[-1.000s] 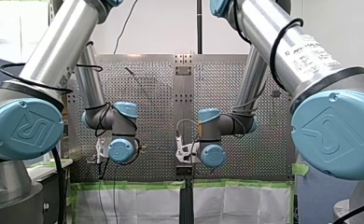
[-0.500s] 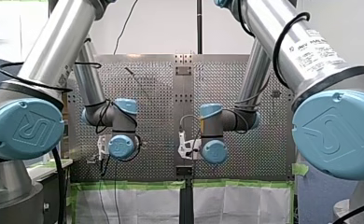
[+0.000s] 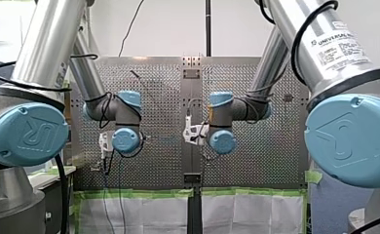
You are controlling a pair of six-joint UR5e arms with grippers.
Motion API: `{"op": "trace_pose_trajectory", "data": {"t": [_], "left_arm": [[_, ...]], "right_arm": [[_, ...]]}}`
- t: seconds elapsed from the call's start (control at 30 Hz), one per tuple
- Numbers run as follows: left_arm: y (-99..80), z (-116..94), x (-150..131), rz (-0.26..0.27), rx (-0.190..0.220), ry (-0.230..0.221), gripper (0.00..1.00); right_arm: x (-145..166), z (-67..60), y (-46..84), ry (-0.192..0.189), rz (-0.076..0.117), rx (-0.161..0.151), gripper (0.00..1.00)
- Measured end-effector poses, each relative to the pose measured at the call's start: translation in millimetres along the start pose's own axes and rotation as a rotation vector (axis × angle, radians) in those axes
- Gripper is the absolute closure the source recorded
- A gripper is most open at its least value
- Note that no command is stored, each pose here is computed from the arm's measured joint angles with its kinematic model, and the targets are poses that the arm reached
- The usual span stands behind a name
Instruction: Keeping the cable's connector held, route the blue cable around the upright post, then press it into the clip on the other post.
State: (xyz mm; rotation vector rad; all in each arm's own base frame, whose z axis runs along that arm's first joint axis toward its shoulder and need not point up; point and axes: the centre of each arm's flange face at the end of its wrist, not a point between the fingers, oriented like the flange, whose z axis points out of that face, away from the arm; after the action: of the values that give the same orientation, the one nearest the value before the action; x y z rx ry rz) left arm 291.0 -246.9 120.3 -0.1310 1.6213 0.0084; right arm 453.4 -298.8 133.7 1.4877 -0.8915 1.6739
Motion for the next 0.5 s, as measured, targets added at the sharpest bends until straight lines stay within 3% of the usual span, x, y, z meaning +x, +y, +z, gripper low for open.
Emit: {"op": "trace_pose_trajectory", "data": {"t": [0.27,0.5], "left_arm": [[3.0,5.0,-25.8,-0.041,-0.023,-0.052,1.00],[-0.5,19.9,-60.4,-0.082,-0.038,-0.116,1.00]], "right_arm": [[54.6,26.9,-11.0,0.093,0.024,0.033,1.00],[89.7,43.5,-17.3,0.131,0.032,0.051,1.00]]}}
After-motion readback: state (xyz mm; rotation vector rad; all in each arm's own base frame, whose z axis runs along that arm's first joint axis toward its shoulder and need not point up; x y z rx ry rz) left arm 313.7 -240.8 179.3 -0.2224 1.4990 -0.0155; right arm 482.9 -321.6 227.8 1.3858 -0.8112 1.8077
